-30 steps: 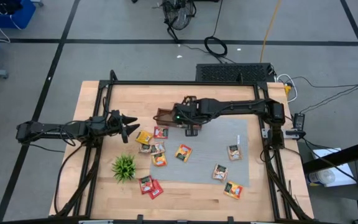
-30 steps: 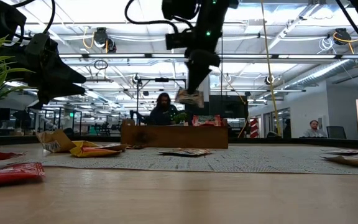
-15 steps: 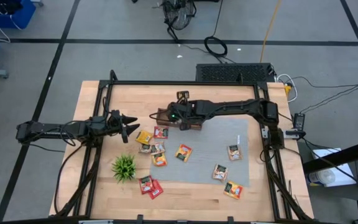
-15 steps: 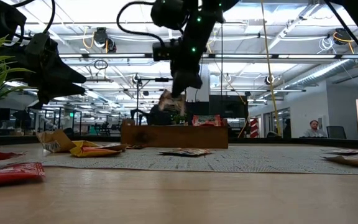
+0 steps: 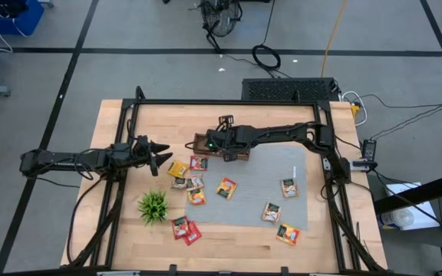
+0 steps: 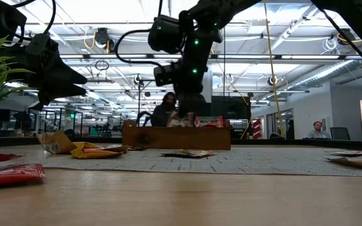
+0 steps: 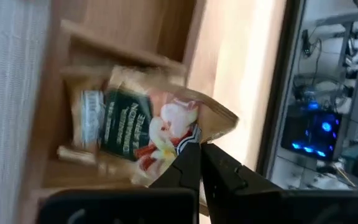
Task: Pick & Place Tea
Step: Put the gold tea bag into the middle section of the wooden organizer
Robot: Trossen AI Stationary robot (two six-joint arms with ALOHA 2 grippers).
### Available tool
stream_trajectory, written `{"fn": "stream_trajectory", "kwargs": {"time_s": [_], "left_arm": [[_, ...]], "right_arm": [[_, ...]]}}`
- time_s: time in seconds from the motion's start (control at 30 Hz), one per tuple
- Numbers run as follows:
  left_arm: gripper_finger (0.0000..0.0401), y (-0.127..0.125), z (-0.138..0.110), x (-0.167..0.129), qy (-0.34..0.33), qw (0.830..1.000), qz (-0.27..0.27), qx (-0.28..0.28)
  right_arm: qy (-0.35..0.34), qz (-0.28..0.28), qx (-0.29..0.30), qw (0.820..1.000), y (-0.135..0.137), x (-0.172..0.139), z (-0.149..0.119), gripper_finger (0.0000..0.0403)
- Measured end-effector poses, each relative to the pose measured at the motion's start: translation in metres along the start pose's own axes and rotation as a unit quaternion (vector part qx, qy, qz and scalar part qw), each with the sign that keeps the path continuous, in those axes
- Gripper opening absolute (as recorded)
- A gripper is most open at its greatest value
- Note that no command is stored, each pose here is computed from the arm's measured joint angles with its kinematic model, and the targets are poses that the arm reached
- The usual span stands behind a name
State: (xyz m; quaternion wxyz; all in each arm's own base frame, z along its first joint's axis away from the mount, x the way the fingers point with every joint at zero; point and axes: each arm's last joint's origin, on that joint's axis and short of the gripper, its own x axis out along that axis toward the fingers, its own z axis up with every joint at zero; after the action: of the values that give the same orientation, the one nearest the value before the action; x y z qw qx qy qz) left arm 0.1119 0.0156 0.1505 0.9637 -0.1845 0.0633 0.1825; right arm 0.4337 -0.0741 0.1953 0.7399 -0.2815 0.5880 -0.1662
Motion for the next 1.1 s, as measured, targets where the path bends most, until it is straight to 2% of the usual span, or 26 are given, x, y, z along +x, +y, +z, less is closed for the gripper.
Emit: {"fn": "stream_trajectory", "kwargs": {"time_s": [0.23,0.4,0.53,0.67,0.93,1.1], "left_arm": [[0.0212,0.0,0.0,0.0,0.0,1.0,0.0,0.0],[0.0212,0.0,0.0,0.0,0.0,1.0,0.0,0.0],[0.0212,0.0,0.0,0.0,0.0,1.0,0.0,0.0],[0.0212,0.0,0.0,0.0,0.0,1.0,0.0,0.0],[0.0212,0.0,0.0,0.0,0.0,1.0,0.0,0.0],[0.0212,0.0,0.0,0.0,0.0,1.0,0.0,0.0]], "right_arm": [[0.01,0.002,0.004,1.0,0.003,0.002,-0.004,0.0],[0.006,0.028,0.001,1.0,0.009,0.004,-0.006,0.0],[0.004,0.028,0.02,0.999,0.009,0.003,-0.005,0.0007],[0.005,0.028,0.025,0.999,0.009,0.004,-0.005,0.0033],[-0.001,0.024,0.029,0.999,0.005,-0.003,-0.006,0.0113],[0.0,0.023,0.029,0.999,0.005,-0.003,-0.006,0.0146]]}}
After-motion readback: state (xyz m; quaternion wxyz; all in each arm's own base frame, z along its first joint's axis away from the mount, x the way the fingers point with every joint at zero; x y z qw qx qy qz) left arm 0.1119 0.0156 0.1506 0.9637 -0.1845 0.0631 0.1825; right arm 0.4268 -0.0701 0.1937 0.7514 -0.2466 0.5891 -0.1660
